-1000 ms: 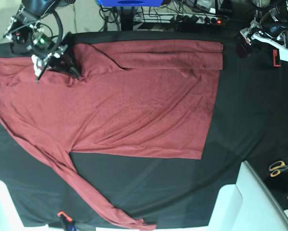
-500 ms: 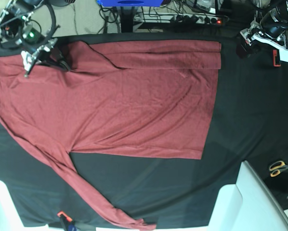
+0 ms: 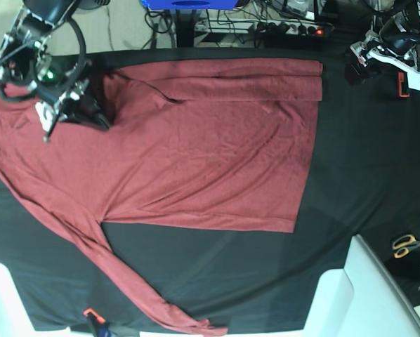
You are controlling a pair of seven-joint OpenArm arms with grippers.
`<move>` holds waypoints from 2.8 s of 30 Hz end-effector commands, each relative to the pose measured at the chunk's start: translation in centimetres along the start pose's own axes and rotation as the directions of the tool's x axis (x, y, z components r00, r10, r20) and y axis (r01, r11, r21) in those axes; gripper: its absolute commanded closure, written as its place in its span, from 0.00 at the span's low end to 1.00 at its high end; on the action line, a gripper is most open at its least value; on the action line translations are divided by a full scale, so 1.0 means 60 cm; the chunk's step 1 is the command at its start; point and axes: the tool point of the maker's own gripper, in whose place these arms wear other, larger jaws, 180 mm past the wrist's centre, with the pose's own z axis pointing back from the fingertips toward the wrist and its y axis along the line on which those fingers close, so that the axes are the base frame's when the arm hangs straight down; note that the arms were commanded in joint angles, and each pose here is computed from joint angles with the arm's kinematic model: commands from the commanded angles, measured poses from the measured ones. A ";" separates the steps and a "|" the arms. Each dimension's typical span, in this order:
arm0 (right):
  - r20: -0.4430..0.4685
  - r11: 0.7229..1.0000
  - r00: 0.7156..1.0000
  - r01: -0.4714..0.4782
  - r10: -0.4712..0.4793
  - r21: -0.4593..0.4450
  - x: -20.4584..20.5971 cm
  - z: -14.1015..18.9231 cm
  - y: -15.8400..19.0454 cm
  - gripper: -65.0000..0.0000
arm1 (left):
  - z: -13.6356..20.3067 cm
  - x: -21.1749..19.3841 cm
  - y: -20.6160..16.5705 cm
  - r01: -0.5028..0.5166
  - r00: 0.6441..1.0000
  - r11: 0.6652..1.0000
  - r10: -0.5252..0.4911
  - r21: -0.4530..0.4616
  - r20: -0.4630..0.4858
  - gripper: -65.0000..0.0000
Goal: Fold the T-shirt properly
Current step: 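Drag the grasped collar fabric across the shirt body with the right gripper, then release the fabric and move the right gripper to the sleeve edge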
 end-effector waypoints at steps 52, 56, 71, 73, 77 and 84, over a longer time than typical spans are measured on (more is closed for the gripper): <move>0.287 0.617 0.554 -0.620 0.782 -0.484 0.224 0.204 0.251 0.48 | 0.025 0.115 -0.034 0.499 0.847 0.853 -0.517 0.153 0.123 0.07; 0.145 0.264 0.243 -0.580 0.959 -0.770 0.288 0.246 0.283 0.48 | 0.012 0.151 -0.044 0.566 0.800 0.803 -0.590 0.185 0.113 0.07; 0.095 0.128 0.087 -0.596 0.992 -0.793 0.412 0.239 0.285 0.47 | -0.064 0.149 -0.131 0.759 0.649 0.645 -0.761 0.094 -0.017 0.06; 0.094 0.139 0.106 -0.595 0.990 -0.792 0.415 0.237 0.274 0.47 | -0.067 0.155 -0.135 0.759 0.648 0.645 -0.761 0.095 -0.014 0.06; 0.091 0.146 0.122 -0.599 0.988 -0.787 0.416 0.232 0.266 0.47 | -0.070 0.165 -0.142 0.757 0.650 0.647 -0.760 0.097 0.002 0.06; -0.033 0.002 0.042 -0.640 0.999 -0.769 0.399 0.177 0.257 0.47 | -0.093 0.121 -0.131 0.715 0.699 0.697 -0.714 0.048 -0.041 0.07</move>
